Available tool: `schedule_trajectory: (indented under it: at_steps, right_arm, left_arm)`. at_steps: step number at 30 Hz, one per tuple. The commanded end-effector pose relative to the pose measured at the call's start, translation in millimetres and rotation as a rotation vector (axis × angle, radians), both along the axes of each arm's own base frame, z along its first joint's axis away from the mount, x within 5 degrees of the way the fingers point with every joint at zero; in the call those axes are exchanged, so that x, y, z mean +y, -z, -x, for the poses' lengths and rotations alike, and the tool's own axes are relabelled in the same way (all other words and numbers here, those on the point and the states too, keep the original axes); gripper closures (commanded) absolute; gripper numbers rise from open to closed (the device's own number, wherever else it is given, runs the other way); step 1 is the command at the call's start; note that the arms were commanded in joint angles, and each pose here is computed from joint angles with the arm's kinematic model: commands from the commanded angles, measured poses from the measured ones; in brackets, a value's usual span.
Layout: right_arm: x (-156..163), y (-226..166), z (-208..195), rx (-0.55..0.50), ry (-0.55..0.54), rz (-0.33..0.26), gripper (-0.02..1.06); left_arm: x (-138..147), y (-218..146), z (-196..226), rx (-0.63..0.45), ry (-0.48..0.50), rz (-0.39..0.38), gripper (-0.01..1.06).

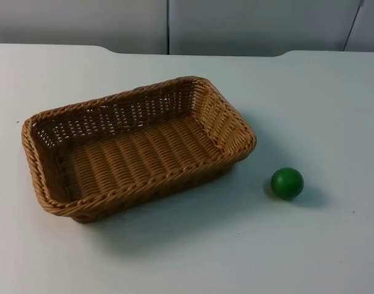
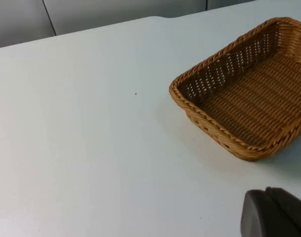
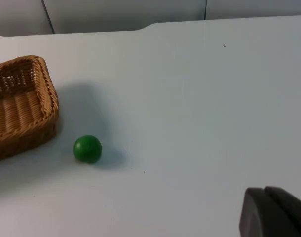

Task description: Pick up the basket with the left hand and place the ball into the basket with the right hand.

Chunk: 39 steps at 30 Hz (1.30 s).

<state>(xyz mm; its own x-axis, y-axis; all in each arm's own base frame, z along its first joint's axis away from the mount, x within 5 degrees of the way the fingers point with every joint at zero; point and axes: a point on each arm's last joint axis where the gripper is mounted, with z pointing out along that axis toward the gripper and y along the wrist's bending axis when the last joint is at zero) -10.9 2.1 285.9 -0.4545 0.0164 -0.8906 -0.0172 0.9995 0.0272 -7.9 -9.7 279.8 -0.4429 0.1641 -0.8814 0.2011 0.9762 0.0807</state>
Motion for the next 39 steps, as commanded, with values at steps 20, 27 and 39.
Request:
schedule_trajectory:
  at_steps: [20, 27, 39]
  right_arm:
    - [0, 0, 0, -0.01, 0.003, 0.002, 1.04]
    - [0, 0, 0, -0.01, 0.003, 0.002, 1.04]
    - [0, 0, 0, -0.01, 0.003, 0.002, 1.04]
  left_arm:
    - [-37, 3, -102, 0.516, 0.087, 0.485, 1.05]
    - [-36, 39, -157, 0.683, 0.041, 0.423, 1.05]
    - [-29, 76, -199, 0.695, -0.055, 0.36, 1.05]
